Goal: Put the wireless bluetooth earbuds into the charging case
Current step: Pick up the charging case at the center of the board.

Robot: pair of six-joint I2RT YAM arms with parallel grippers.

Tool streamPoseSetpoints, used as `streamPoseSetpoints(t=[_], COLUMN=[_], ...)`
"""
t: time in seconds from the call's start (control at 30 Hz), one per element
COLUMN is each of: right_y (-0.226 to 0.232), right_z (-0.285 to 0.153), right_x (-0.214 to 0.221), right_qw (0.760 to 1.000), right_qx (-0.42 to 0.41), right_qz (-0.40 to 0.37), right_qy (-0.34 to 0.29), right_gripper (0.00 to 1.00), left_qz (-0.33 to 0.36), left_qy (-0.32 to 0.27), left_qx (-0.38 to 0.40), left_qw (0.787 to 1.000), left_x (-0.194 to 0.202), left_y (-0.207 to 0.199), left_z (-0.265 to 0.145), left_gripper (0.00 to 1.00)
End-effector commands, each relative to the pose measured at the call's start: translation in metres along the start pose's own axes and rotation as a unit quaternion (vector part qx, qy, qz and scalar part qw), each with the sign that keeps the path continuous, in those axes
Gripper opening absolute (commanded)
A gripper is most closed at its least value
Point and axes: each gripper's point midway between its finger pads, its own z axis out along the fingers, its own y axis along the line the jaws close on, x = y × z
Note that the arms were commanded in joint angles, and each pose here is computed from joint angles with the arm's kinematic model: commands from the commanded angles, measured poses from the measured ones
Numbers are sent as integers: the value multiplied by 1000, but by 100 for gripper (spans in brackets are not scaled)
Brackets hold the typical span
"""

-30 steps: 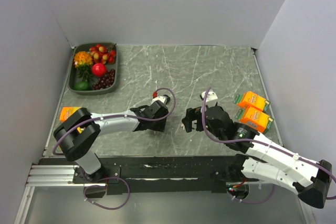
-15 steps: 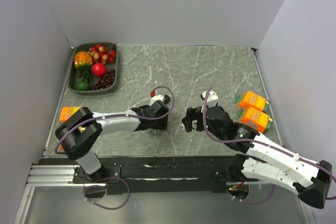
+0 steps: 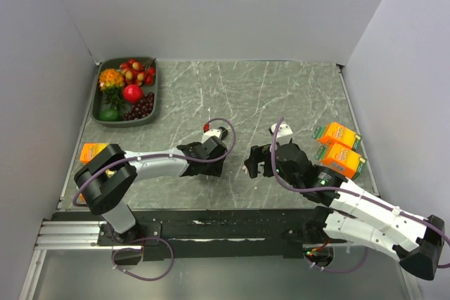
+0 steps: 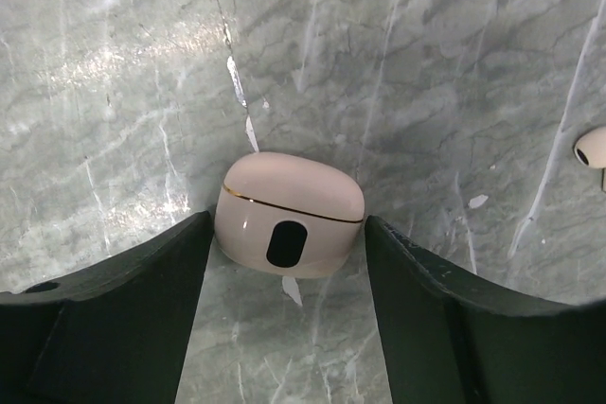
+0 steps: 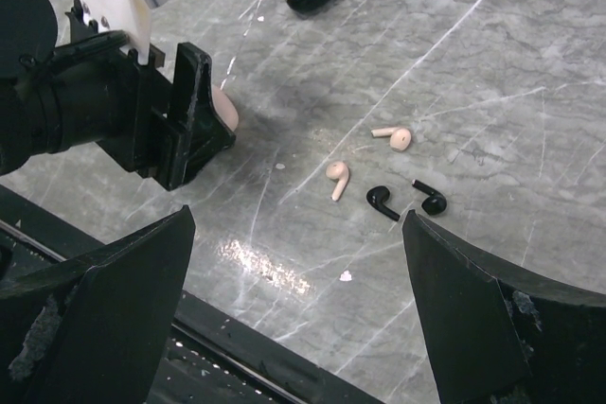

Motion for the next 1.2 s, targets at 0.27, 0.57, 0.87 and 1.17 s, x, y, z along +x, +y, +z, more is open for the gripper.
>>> streamPoseSetpoints(t=[0.27, 0.57, 0.87, 1.17], right_y=[-1, -2, -1, -3], right_z=[0, -1, -2, -3], right_x=[-4, -5, -6, -4], right_qw=[1000, 1000, 1000, 1000], right_qx=[2, 3, 1, 2], right_qz=[13, 12, 12, 14], right_qy=[-11, -13, -14, -14], right_gripper=[100, 100, 100, 100], left_qz=[27, 69, 71, 65], left_qy=[-25, 7, 15, 11], left_qx=[16, 8, 6, 12], left_qw=[999, 998, 997, 998], left_x=[-19, -7, -4, -4], left_y=[-6, -5, -7, -10], left_z=[-24, -13, -5, -3], left_gripper=[78, 73, 71, 53])
